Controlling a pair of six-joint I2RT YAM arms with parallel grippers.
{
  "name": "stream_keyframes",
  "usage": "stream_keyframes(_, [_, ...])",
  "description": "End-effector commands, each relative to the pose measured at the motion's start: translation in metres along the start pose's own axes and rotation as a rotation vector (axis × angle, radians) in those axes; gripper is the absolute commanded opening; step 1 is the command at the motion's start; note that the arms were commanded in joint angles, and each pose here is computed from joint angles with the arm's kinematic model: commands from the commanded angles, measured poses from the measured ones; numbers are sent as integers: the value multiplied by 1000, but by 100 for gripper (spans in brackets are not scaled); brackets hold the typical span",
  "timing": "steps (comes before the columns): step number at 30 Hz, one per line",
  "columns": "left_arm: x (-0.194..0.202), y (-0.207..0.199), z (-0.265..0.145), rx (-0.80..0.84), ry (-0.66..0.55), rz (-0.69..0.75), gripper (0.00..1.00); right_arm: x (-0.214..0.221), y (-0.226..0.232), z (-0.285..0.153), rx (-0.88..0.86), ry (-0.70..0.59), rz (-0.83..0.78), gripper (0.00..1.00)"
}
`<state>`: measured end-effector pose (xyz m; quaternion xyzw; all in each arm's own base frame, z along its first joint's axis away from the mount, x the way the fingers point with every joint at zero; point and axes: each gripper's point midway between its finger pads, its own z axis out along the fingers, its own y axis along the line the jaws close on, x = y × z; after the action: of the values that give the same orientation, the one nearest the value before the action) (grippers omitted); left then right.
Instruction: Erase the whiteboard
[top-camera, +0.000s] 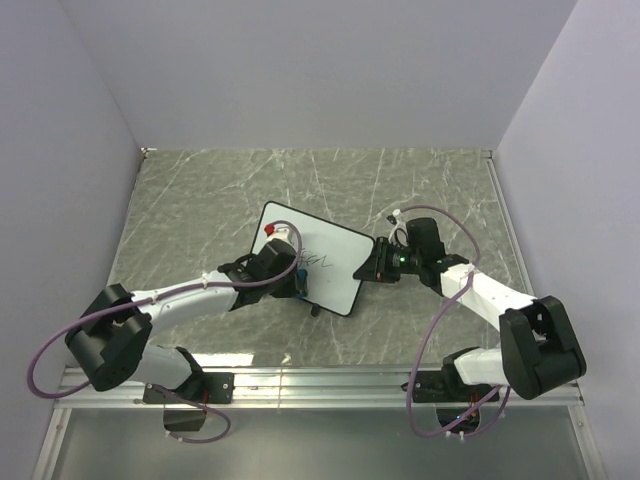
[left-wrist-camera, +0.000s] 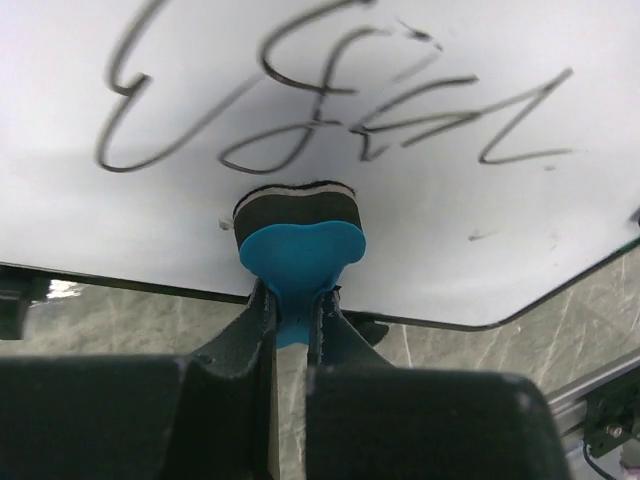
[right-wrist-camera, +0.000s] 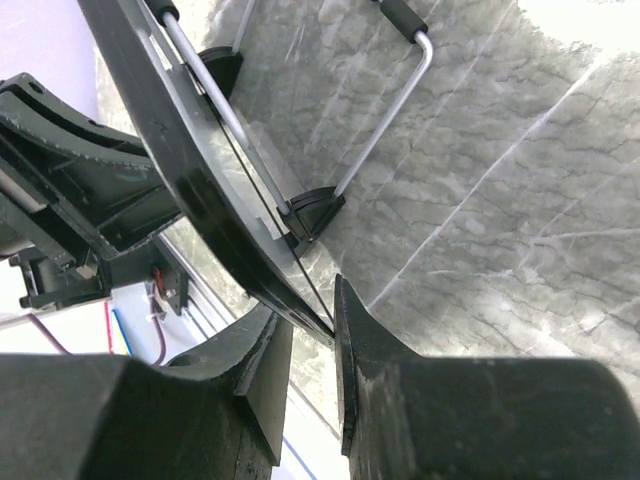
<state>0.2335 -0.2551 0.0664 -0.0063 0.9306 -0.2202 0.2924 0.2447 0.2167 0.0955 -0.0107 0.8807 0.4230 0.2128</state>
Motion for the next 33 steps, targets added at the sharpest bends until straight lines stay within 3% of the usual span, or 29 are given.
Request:
stream_keyframes(1, [8,-24,5,87,43,80,0,-13,14,-3,-3,-19,-4,0])
stream_keyframes(6, [30,-95,3,289,121,237,0,-13,19,1,-3,-6,-11,0])
stream_keyframes(11, [43,-113,7,314,162,293,0,-17,27,4,-10,-3,-21,0])
stream_keyframes(16, [24,-89,11,213,107,236,0,-20,33,5,-10,0,-33,0])
stream_keyframes(21, [-9,-37,12,117,52,97,0,-21,32,4,-5,2,-45,0])
stream_keyframes(27, [-36,4,18,-18,19,41,0,-15,29,5,-2,14,-47,0])
stream_keyframes(33, [-40,-8,27,13,40,71,0,-8,23,4,10,28,-53,0])
